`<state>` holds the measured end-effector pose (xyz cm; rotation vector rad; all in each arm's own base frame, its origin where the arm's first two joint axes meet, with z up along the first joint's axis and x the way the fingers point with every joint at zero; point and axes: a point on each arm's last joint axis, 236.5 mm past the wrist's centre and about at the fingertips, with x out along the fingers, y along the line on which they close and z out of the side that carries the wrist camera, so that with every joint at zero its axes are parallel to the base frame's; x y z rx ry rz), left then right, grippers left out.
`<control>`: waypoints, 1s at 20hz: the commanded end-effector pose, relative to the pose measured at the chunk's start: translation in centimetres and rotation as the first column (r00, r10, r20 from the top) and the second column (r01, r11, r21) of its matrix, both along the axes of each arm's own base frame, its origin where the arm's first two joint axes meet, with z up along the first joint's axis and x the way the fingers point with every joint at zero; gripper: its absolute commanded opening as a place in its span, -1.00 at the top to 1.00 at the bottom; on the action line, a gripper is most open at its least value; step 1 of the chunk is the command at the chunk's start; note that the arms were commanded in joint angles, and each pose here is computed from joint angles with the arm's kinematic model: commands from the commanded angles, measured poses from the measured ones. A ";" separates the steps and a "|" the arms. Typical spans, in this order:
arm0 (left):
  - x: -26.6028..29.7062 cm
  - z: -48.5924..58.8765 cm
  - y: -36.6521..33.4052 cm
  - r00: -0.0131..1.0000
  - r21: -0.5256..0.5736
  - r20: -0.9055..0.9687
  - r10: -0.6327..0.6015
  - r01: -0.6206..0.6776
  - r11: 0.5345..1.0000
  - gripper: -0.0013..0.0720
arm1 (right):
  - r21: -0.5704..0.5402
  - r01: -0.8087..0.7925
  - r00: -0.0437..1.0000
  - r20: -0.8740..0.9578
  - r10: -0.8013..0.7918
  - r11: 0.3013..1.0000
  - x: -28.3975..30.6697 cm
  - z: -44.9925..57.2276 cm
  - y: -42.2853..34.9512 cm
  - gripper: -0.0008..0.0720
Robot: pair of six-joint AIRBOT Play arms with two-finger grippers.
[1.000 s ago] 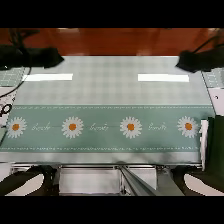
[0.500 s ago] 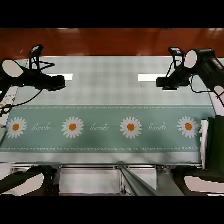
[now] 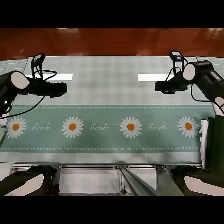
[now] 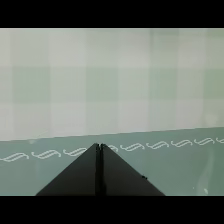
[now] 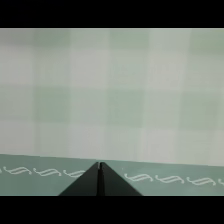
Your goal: Fold the shirts.
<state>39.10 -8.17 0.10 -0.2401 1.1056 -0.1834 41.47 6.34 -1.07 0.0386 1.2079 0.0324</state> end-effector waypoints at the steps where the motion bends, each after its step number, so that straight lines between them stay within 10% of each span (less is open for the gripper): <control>1: 0.1 -0.4 0.1 1.000 0.002 0.008 0.011 -0.011 1.000 0.91 | 0.012 0.003 0.999 0.042 -0.004 1.000 0.7 0.2 0.2 0.90; 20: -0.1 -0.6 0.0 1.000 0.002 -0.006 0.008 -0.008 1.000 0.91 | 0.008 0.004 1.000 0.010 -0.004 1.000 0.0 -0.1 0.1 0.90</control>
